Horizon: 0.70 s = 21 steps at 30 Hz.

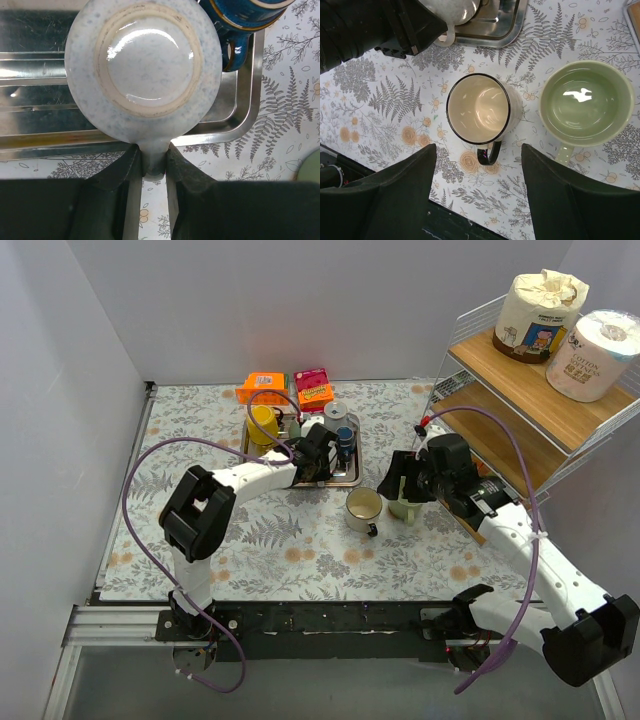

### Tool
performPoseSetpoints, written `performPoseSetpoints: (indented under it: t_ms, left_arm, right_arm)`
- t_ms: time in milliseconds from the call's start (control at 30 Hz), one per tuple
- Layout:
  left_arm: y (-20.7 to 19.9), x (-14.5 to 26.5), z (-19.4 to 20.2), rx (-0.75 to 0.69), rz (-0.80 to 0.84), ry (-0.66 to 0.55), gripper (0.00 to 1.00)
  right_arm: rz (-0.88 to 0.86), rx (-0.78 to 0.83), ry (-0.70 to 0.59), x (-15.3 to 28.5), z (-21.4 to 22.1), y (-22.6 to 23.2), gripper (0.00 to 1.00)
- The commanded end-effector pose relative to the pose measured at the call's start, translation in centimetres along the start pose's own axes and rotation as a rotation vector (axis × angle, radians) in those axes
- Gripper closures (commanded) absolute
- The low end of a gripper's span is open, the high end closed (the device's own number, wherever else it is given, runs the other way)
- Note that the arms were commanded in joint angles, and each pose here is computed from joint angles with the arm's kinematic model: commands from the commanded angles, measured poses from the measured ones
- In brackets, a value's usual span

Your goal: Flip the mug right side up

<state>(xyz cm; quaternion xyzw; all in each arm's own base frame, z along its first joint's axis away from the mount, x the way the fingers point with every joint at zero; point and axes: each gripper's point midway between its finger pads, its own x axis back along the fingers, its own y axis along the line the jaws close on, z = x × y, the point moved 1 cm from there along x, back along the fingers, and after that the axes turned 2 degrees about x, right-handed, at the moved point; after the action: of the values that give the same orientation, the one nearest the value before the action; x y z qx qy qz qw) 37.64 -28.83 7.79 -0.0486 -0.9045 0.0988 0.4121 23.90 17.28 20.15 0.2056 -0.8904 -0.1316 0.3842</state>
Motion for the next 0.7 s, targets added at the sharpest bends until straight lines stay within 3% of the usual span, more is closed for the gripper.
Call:
performPoseSetpoints:
  t_ms: [0,367,667]
  left_arm:
    - [0.0,3.0,-3.2,0.011,0.005,-0.097,1.00]
    - [-1.3,9.4,-9.0,0.146,0.197,-0.191,1.00]
    - [-2.9,18.4,-15.0,0.246,0.489,-0.305,1.00]
  right_arm:
    - [-0.074,0.011,-0.030,-0.2,-1.2,1.4,0.25]
    - [-0.211,0.010,-0.071,-0.5,-2.6,4.0,0.22]
    - [-0.484,-0.008,-0.111,0.0,-4.4,8.7,0.20]
